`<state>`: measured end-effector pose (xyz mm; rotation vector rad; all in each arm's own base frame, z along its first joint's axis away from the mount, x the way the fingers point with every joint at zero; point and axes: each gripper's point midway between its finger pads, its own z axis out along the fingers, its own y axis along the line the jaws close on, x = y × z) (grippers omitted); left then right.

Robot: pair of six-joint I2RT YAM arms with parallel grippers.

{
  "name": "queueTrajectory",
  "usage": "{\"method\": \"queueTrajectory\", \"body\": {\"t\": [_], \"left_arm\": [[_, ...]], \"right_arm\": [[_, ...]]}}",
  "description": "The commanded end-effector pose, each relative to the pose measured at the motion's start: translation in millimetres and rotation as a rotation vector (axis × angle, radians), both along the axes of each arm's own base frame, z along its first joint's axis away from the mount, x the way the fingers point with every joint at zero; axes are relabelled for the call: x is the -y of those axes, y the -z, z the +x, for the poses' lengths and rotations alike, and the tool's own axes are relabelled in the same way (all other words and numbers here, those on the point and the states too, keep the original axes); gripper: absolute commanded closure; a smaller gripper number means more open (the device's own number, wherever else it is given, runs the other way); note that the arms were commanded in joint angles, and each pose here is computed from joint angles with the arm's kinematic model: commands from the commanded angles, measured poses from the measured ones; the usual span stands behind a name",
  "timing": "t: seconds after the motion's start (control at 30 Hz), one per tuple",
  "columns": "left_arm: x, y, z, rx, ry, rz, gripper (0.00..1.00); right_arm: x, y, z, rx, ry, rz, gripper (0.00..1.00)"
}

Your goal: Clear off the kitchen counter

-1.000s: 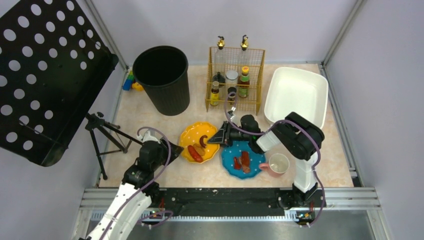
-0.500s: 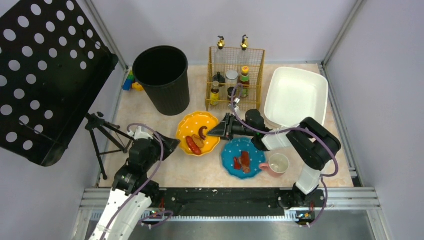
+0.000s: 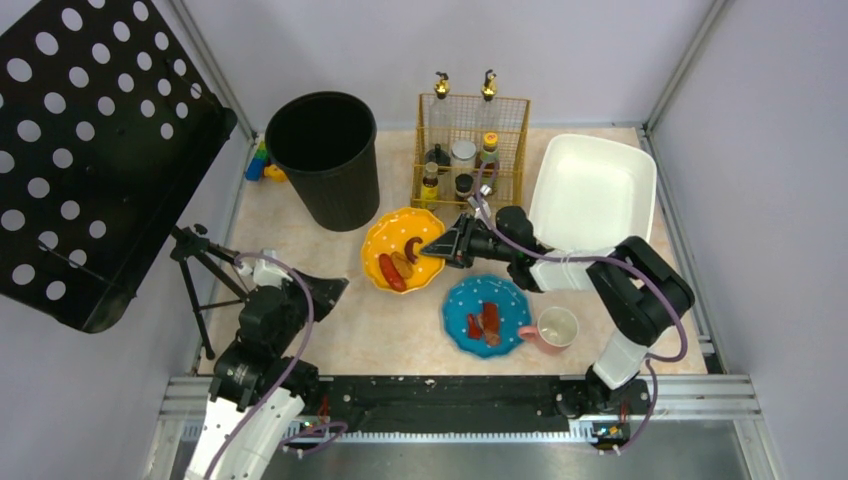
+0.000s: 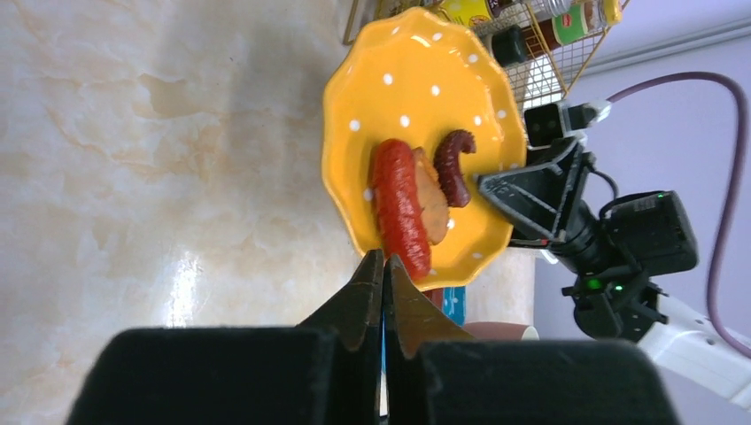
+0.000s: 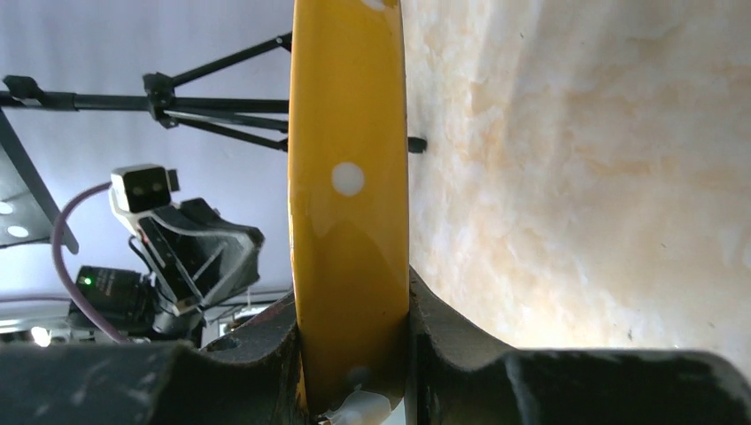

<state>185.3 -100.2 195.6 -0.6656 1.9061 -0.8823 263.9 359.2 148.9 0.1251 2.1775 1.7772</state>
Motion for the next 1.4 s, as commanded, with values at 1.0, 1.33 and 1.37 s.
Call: {"method": "queueTrajectory", "body": {"t": [1.0, 1.33, 1.37], "left_arm": [[4, 4, -5, 0.025, 0.03, -0.009, 0.57], [5, 9, -4, 0.011, 0.04, 0.006, 0.36], [5, 10, -4, 0.009, 0.044, 0.008, 0.36]], "right_arm": [[11, -290, 55, 0.455, 0.098, 0.291, 1.0], [-8, -318, 100, 0.431, 0.143, 0.306, 1.0], [-10, -319, 106, 0.426, 0.156, 0.309, 1.0]]}}
